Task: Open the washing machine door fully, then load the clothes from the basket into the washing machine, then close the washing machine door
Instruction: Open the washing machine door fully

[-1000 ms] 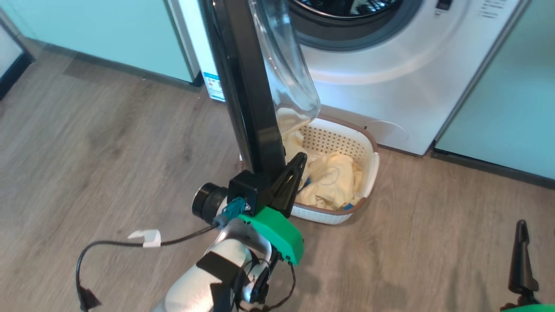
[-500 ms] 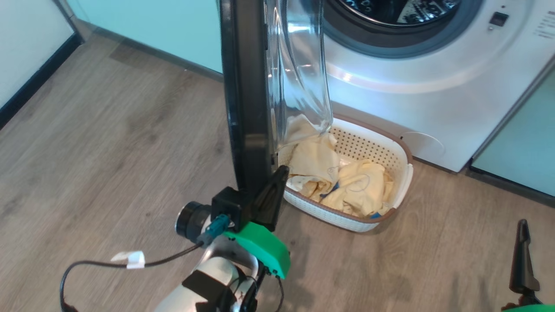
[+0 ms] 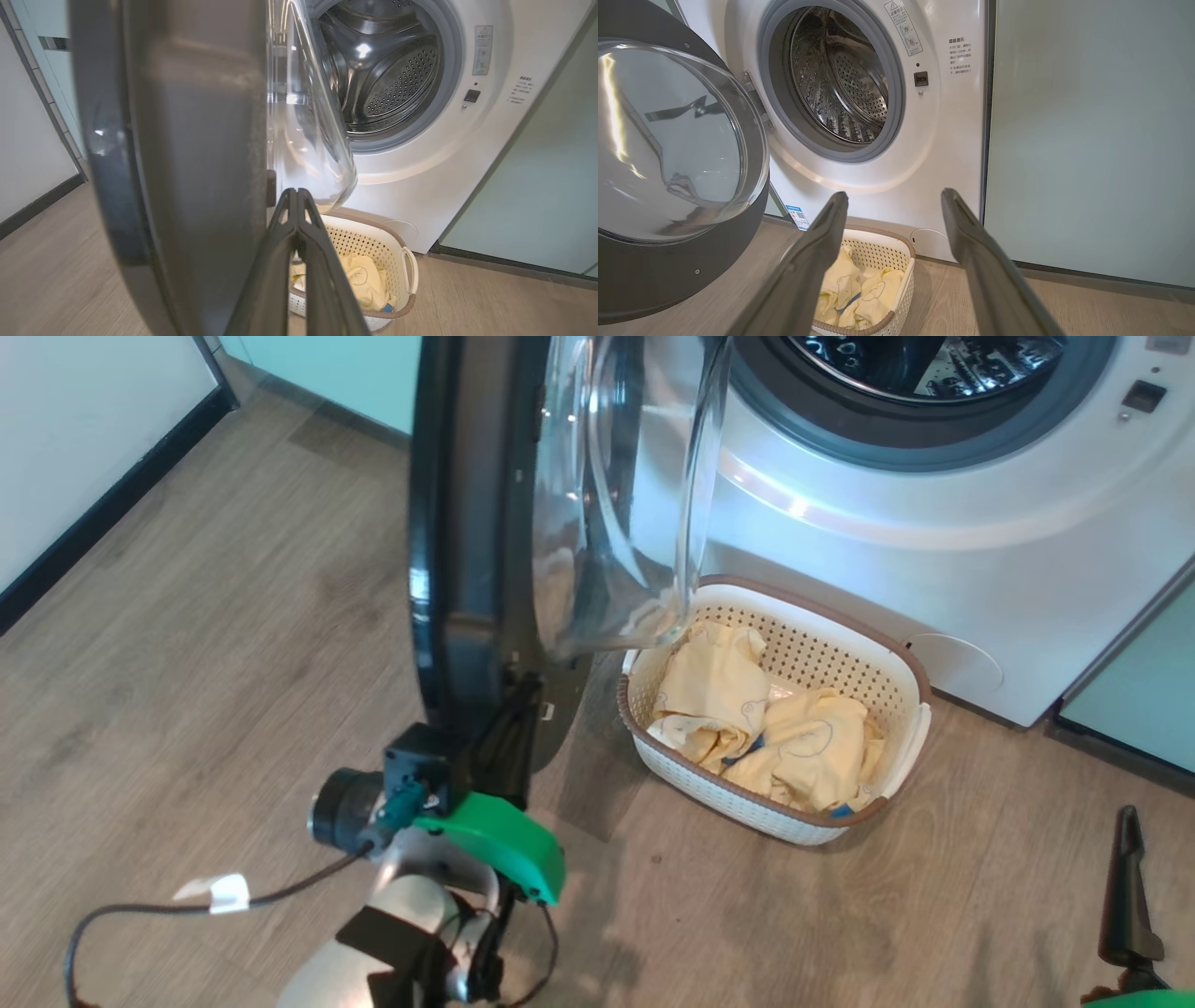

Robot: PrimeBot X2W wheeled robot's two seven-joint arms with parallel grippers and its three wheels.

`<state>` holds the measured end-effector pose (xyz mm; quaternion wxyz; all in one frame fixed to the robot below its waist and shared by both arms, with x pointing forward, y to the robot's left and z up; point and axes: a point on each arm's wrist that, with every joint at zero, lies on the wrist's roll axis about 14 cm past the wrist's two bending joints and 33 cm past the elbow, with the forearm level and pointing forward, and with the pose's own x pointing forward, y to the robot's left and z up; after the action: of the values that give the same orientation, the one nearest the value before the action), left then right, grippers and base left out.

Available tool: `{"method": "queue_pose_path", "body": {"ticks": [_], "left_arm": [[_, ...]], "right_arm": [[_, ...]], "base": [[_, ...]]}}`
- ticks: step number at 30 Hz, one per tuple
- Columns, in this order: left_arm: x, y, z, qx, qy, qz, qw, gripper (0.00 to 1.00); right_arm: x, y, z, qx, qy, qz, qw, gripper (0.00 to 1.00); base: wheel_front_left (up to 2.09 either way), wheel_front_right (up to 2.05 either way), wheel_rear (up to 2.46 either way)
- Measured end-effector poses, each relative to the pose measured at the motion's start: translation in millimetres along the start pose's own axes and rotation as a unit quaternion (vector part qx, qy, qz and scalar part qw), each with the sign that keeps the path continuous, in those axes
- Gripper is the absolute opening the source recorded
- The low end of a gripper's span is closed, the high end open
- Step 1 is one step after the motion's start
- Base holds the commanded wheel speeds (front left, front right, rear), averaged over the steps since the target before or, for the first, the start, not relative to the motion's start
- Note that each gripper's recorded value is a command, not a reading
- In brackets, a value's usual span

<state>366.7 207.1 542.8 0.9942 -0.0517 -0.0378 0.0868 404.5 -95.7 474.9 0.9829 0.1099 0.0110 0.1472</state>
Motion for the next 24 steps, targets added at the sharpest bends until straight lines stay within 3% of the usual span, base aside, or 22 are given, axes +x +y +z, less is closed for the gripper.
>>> {"method": "queue_pose_path", "body": {"ticks": [24], "left_arm": [[13, 102, -9, 0.039, 0.026, 0.138, 0.989, 0.0]], "right_arm": [[6, -1, -3, -0.001, 0.013, 0.001, 1.0, 1.0]], "base": [[0.0, 0.0, 0.0]]}}
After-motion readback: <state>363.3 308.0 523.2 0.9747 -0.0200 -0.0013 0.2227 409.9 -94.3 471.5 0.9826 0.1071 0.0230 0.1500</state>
